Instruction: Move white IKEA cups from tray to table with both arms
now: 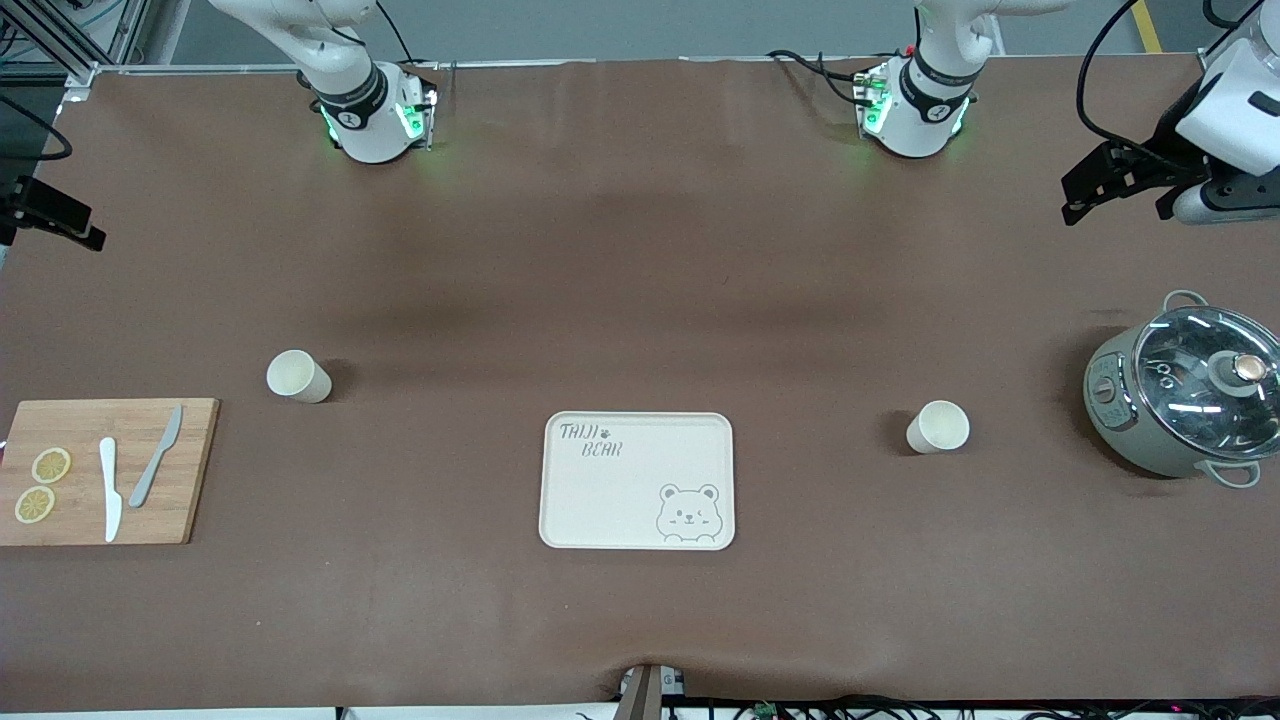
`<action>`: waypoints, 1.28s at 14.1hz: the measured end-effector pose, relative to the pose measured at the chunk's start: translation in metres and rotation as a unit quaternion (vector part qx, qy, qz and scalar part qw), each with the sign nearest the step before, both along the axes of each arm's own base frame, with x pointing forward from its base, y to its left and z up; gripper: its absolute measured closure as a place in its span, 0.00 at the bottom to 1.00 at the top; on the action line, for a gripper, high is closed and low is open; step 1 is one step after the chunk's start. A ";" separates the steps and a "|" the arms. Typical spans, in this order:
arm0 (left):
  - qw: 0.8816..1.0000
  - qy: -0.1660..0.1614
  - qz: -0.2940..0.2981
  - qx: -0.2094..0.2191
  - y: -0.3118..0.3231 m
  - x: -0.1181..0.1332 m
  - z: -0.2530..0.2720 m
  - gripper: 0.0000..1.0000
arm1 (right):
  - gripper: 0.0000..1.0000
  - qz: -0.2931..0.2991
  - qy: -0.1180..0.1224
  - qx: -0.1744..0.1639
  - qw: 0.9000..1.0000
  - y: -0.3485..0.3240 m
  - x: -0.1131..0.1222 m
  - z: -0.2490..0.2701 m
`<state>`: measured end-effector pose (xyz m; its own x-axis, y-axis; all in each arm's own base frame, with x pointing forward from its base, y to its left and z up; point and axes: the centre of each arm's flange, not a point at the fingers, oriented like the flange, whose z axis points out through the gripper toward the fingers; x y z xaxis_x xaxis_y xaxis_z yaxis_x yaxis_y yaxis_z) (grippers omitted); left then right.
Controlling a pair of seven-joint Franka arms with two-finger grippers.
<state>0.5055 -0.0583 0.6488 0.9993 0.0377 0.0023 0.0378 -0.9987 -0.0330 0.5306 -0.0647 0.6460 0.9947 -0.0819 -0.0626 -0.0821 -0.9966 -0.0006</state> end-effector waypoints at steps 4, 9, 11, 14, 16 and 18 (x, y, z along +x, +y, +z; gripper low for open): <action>1.000 -0.003 0.001 -0.001 0.002 0.002 0.001 0.00 | 0.00 -0.003 0.001 0.000 1.000 -0.004 0.000 -0.001; 1.000 -0.006 0.001 -0.001 0.002 0.006 0.001 0.00 | 0.00 -0.011 -0.001 0.000 1.000 -0.012 -0.001 -0.001; 1.000 -0.009 0.002 -0.002 0.003 0.007 0.004 0.00 | 0.00 -0.011 -0.001 0.000 1.000 -0.012 -0.001 -0.001; 1.000 -0.014 0.012 -0.002 0.013 0.008 0.009 0.00 | 0.00 -0.012 -0.001 0.001 1.000 -0.012 -0.001 -0.002; 1.000 -0.014 0.014 -0.002 0.015 0.008 0.009 0.00 | 0.00 -0.012 0.001 0.001 1.000 -0.012 0.000 -0.003; 1.000 -0.014 0.014 -0.002 0.015 0.008 0.009 0.00 | 0.00 -0.011 0.002 0.002 1.000 -0.012 0.001 -0.005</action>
